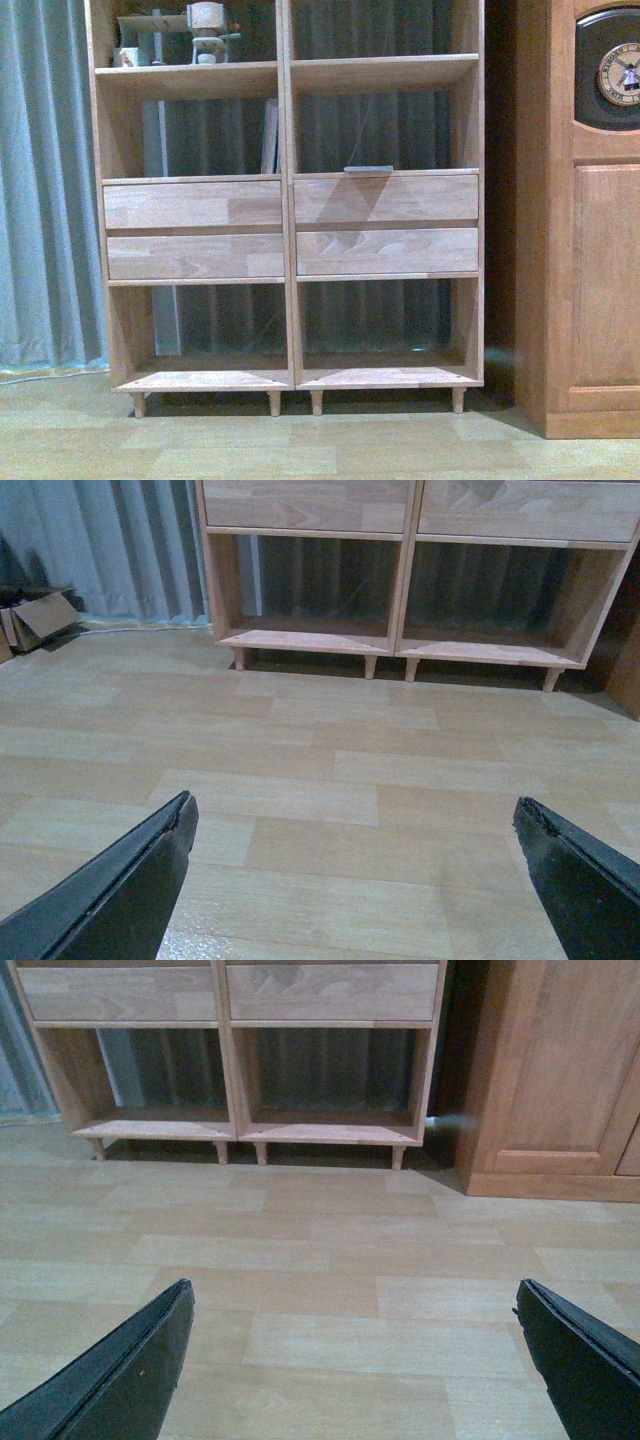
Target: Organize books on shelf
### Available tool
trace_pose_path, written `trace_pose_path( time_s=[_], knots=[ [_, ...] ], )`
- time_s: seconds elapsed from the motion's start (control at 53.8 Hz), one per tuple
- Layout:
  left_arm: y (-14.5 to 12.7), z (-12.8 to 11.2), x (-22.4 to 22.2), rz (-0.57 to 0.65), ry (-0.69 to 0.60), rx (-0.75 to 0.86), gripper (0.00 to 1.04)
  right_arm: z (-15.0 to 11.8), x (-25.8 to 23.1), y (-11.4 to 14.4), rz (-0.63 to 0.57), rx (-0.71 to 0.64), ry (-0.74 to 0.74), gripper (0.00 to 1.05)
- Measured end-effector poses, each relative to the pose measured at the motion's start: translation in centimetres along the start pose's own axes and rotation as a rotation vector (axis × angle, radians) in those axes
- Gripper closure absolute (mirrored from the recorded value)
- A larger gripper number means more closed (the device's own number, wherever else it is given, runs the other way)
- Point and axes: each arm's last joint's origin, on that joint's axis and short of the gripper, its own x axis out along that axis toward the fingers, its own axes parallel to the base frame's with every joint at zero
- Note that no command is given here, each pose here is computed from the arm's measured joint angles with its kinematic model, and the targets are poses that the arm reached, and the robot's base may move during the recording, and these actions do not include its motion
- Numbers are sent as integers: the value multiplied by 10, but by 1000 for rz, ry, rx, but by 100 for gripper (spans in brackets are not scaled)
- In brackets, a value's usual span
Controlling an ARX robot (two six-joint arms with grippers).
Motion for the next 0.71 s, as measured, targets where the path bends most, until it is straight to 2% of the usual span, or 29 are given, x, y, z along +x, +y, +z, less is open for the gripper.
trace_pose_path(
  time_s=[0.706],
  knots=[
    [0, 0, 0, 0, 0, 0, 7, 0, 0, 0, 0, 0, 0, 7]
  ],
)
